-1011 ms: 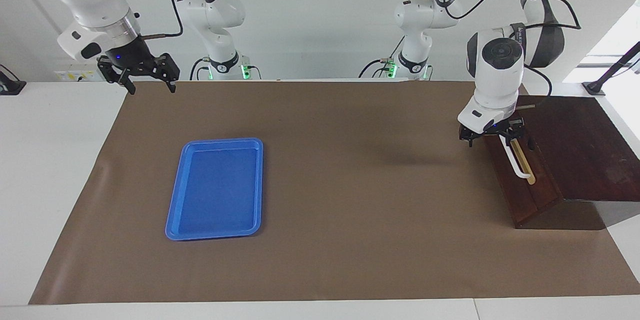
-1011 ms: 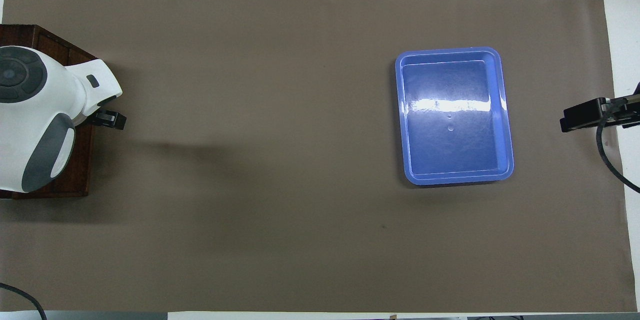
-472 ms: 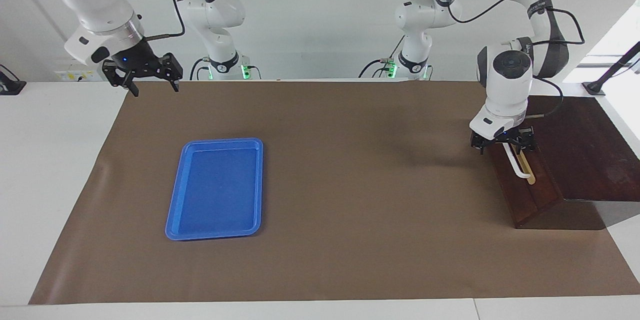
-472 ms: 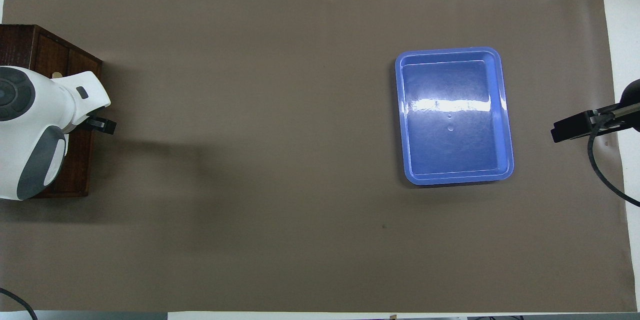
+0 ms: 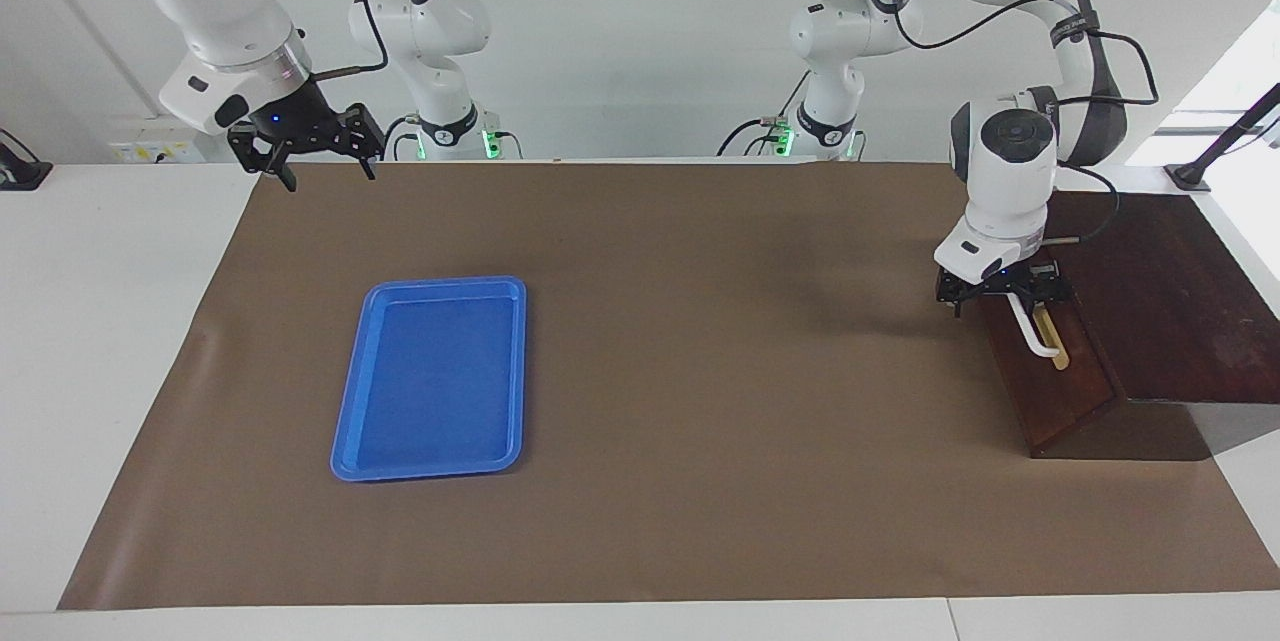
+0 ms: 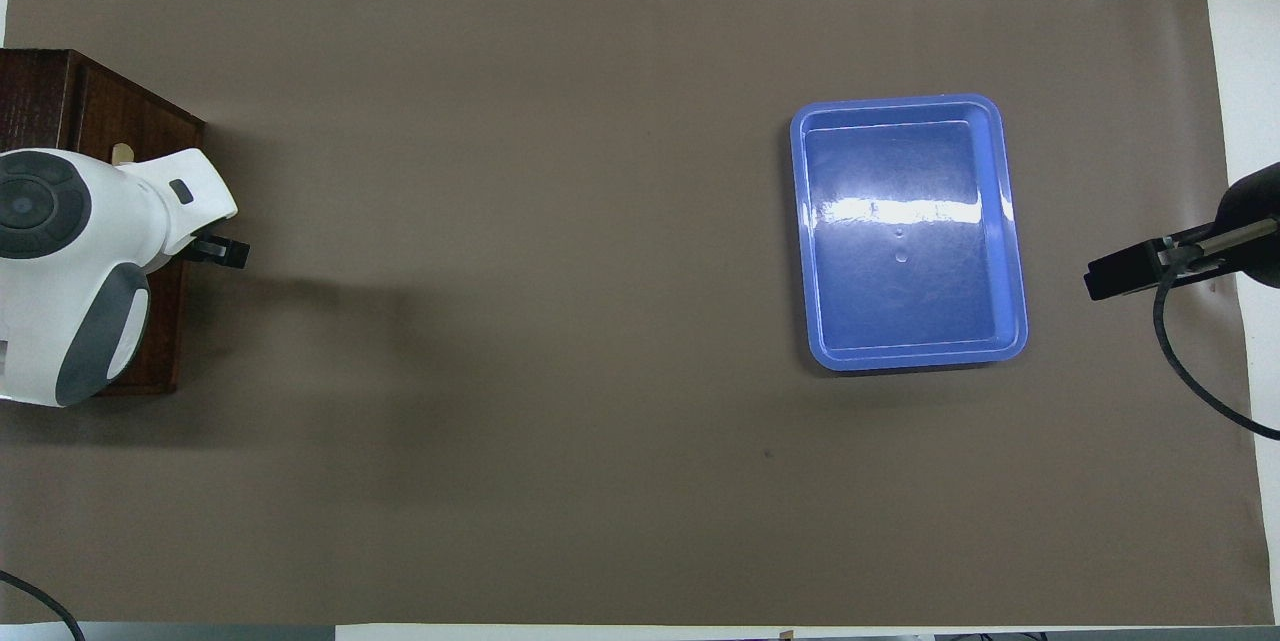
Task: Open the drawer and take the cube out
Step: 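Pull the drawer open toward the robot with the left gripper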
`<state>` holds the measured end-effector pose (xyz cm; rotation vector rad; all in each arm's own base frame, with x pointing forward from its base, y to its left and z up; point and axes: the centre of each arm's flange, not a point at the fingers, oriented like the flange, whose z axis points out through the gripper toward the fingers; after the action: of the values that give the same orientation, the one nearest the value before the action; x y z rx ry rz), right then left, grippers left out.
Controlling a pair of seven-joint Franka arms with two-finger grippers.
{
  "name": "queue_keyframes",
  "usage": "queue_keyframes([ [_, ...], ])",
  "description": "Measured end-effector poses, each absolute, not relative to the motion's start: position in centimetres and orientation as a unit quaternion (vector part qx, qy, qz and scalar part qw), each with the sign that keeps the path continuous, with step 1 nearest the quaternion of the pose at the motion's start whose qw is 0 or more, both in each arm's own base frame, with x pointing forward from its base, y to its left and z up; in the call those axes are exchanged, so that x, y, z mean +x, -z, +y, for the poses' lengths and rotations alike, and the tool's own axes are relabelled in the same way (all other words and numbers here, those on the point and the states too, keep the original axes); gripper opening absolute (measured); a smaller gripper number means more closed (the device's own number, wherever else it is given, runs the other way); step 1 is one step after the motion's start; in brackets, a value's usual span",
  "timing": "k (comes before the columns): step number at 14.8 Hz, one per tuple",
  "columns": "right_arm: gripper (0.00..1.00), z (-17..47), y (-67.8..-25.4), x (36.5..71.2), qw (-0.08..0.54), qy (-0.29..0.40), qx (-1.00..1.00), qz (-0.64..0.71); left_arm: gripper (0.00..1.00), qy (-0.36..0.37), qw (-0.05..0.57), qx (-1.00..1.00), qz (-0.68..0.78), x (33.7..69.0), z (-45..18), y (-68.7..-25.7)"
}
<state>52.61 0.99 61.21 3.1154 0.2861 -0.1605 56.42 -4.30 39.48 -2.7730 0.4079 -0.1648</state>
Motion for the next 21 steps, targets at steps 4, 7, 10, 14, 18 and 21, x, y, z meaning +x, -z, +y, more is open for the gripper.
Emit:
queue_keyframes([
  [4, 1.00, 1.0, -61.2, 52.6, 0.004, 0.051, 0.995, 0.091, 1.00, 0.076, 0.134, -0.983, 0.096, 55.7, -10.3, -39.7],
  [7, 1.00, 0.8, -61.2, 52.6, 0.004, 0.051, 0.995, 0.090, 1.00, 0.077, 0.124, -0.986, 0.075, 55.4, -11.6, -39.7],
  [10, 1.00, 0.6, -61.2, 52.6, 0.004, 0.051, 0.995, 0.087, 1.00, 0.075, 0.109, -0.990, 0.057, 55.5, -11.6, -39.8],
  [14, 1.00, 0.3, -61.2, 52.6, 0.004, 0.051, 0.995, 0.085, 1.00, 0.080, 0.089, -0.992, 0.026, 55.6, -12.9, -40.3],
  [18, 1.00, 0.3, -61.2, 52.6, 0.004, 0.051, 0.995, 0.085, 1.00, 0.079, 0.081, -0.993, 0.013, 56.4, -13.7, -40.9],
  [21, 1.00, 0.6, -61.2, 52.6, 0.004, 0.051, 0.995, 0.088, 1.00, 0.071, 0.081, -0.994, 0.001, 57.9, -13.9, -43.1],
])
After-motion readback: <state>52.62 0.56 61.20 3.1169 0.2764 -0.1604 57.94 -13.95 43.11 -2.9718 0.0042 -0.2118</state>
